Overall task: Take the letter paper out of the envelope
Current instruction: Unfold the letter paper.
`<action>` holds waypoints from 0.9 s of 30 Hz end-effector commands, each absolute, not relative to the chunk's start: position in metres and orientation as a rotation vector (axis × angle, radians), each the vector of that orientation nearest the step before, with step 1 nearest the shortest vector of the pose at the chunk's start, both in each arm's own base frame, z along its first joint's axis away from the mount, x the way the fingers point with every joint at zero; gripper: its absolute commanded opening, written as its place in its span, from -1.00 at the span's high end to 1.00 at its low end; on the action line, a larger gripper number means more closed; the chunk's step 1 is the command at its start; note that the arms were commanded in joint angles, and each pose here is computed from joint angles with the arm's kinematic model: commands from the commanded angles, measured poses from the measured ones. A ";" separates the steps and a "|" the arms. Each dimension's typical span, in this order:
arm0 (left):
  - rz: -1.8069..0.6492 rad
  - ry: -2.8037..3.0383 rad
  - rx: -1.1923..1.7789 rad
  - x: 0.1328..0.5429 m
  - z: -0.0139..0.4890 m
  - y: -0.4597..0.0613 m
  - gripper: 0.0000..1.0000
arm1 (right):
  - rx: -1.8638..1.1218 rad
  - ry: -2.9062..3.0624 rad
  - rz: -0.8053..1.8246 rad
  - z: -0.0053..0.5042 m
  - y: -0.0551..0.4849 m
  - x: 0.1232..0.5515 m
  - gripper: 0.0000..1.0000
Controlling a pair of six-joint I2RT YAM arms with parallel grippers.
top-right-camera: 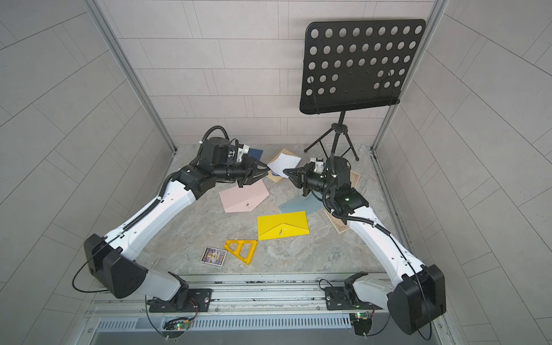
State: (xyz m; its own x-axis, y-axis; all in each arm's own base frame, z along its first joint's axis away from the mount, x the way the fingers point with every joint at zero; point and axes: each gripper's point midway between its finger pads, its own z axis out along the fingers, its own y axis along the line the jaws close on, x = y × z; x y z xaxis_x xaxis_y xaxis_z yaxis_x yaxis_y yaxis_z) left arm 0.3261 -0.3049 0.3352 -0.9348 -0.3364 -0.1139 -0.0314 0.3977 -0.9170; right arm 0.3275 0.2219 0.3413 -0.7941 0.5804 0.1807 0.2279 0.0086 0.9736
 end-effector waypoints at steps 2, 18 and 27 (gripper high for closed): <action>-1.562 2.379 -0.282 0.325 0.338 -0.313 0.34 | 0.819 1.965 1.895 0.356 0.225 0.329 1.00; -1.590 2.359 -0.275 0.323 0.342 -0.318 -0.22 | 0.837 1.942 1.922 0.358 0.231 0.332 1.00; -1.608 2.328 -0.294 0.329 0.340 -0.321 0.14 | 0.830 1.902 1.992 0.367 0.240 0.333 1.00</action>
State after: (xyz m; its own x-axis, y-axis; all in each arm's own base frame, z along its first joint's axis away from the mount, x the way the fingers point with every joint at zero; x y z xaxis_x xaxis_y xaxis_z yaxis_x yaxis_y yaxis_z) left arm 0.3259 -0.3175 0.3307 -0.9413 -0.3211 -0.1041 -0.0293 0.3849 -0.9225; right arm 0.3321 0.2363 0.3538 -0.7998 0.5674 0.1961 0.2033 -0.0514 0.9778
